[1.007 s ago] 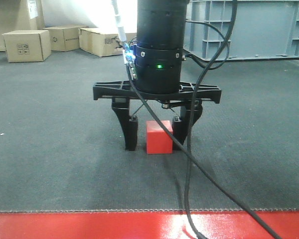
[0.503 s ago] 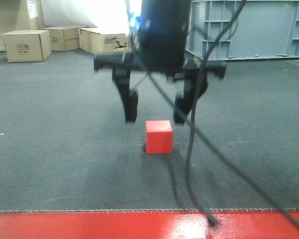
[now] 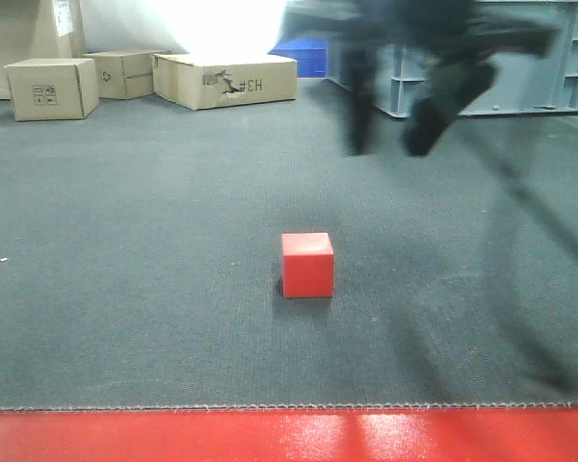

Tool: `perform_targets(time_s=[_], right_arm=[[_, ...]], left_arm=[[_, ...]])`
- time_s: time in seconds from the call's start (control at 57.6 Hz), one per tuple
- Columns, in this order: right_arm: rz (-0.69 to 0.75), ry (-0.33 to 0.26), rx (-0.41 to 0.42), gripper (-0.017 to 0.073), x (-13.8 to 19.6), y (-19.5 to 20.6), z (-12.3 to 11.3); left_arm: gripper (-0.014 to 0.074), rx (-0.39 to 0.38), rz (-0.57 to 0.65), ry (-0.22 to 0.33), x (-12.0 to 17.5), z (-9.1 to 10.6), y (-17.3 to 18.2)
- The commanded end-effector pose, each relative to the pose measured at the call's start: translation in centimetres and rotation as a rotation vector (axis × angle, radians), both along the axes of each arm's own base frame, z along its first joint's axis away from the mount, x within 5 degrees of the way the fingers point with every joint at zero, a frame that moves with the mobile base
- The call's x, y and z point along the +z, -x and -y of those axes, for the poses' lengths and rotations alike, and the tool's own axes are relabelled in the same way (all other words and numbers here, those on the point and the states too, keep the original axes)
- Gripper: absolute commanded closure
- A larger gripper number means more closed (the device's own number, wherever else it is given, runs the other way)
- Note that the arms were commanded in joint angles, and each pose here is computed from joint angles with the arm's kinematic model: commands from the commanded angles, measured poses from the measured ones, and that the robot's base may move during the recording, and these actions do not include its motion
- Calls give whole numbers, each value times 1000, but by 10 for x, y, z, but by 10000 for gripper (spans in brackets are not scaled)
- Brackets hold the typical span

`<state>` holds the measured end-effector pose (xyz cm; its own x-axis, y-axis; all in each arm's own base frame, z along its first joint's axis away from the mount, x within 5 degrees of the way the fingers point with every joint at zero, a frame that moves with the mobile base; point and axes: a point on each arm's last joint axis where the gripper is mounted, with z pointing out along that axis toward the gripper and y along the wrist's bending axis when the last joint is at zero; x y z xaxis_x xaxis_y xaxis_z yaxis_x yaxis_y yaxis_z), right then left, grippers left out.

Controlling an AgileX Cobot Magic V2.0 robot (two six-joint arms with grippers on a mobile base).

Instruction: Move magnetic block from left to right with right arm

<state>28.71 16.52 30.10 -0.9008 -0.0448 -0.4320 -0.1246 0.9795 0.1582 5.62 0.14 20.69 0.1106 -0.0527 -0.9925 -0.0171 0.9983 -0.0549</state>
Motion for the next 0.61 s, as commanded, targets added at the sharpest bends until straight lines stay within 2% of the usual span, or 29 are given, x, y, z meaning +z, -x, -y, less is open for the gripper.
perform_targets(time_s=[0.0,0.035,0.191,0.278,0.382,0.503,0.59], right_arm=[[157,-35,6,509,23,10,27],[174,-45,-10,543,21,14,38],[291,-75,-48,538,15,36,81],[370,-66,-57,538,10,49,100],[476,-24,-106,538,2,71,129],[605,-16,-196,538,-3,94,150],[721,-4,-230,538,-4,109,159]], left_arm=[[720,2,93,2,6,0,2],[720,2,93,2,6,0,2],[720,2,93,2,6,0,2],[720,2,93,2,6,0,2],[720,2,93,2,6,0,2],[720,2,93,2,6,0,2],[720,2,93,2,6,0,2]])
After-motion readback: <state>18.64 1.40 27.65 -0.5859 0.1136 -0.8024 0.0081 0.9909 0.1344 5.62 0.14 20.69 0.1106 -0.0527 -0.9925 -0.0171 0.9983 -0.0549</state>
